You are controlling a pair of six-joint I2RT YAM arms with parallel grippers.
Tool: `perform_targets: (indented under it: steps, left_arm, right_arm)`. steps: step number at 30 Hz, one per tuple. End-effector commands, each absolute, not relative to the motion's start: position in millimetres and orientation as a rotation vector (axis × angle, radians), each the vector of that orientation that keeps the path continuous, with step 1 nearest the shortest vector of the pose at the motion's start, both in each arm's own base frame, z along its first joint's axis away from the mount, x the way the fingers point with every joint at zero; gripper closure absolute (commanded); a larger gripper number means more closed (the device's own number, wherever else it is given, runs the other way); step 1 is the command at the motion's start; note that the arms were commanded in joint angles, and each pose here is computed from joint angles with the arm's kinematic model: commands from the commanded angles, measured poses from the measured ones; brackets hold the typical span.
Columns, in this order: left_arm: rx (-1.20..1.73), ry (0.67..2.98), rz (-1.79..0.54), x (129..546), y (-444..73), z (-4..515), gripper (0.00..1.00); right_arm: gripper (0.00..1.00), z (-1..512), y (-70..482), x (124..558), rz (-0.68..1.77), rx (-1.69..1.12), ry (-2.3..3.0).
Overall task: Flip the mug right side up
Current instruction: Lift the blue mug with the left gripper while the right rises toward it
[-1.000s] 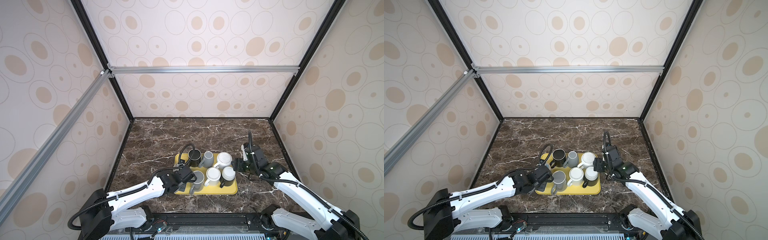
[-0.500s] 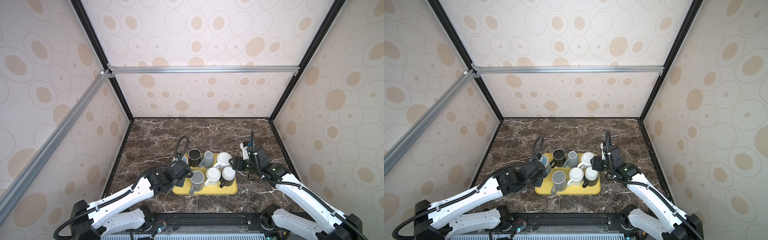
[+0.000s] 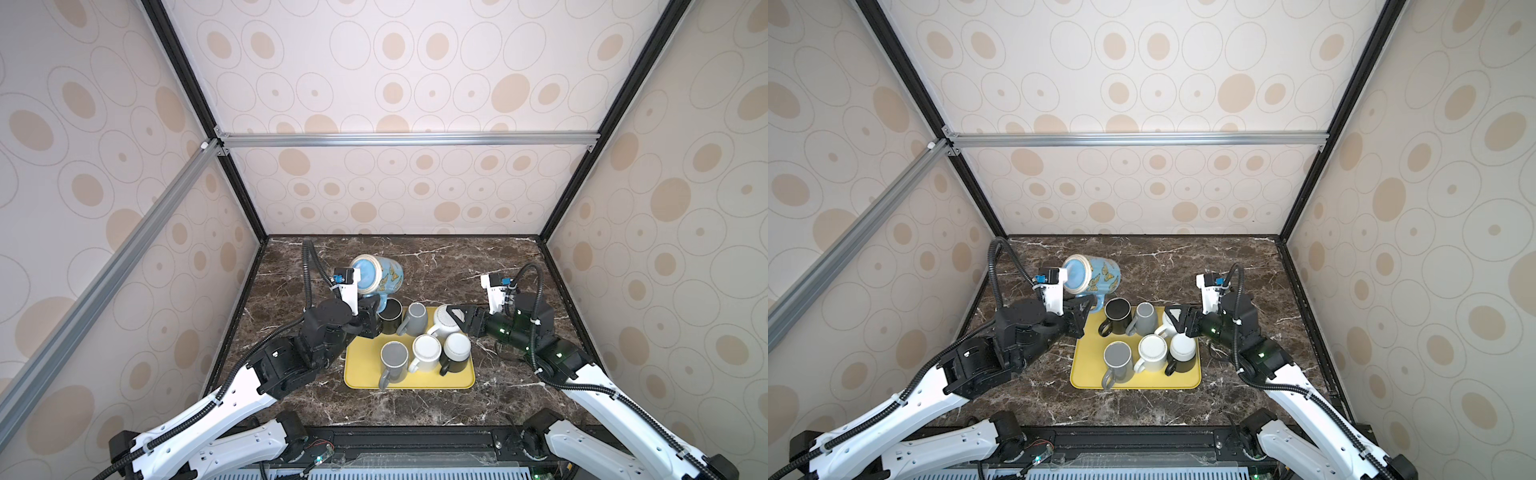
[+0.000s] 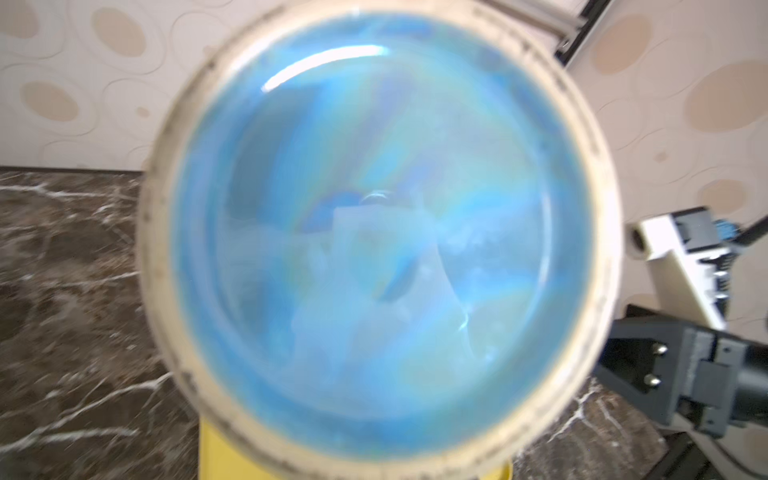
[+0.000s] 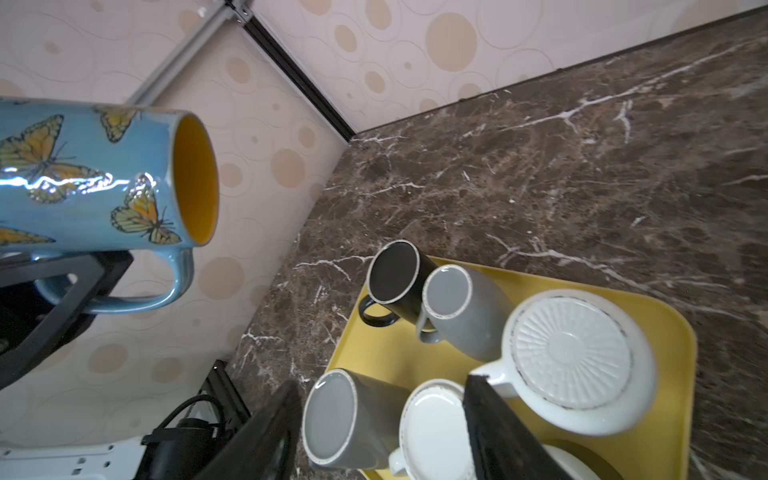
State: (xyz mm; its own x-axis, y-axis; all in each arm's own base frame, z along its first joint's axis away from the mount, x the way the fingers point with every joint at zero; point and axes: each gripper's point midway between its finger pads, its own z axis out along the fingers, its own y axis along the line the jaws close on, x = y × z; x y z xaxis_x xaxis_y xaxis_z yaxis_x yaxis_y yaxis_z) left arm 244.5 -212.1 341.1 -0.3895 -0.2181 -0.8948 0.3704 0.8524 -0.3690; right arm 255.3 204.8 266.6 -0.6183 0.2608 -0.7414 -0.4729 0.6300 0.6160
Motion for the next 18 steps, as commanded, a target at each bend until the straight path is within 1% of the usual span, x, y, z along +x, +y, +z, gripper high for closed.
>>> perform_targets:
  steps: [1, 5, 9, 14, 18]
  left_arm:
    - [0.098, 1.548, -0.914, 245, -237, 429, 1.0]
    - [0.117, 1.458, -1.084, 239, -254, 448, 1.0]
    - [0.102, 1.368, -1.259, 232, -261, 455, 1.0]
    - [0.107, 1.319, -1.382, 230, -265, 457, 1.0]
    - [0.118, 1.278, -1.465, 226, -266, 456, 1.0]
  right_arm:
    - [0.37, 320, 222, 241, 1.247, -0.264, 1.774]
    - [0.41, 342, 228, 236, 1.35, -0.268, 1.707]
    - [0.43, 364, 229, 225, 1.428, -0.308, 1.585]
    - [0.43, 380, 234, 214, 1.503, -0.369, 1.513]
    - [0.45, 386, 238, 210, 1.557, -0.391, 1.496]
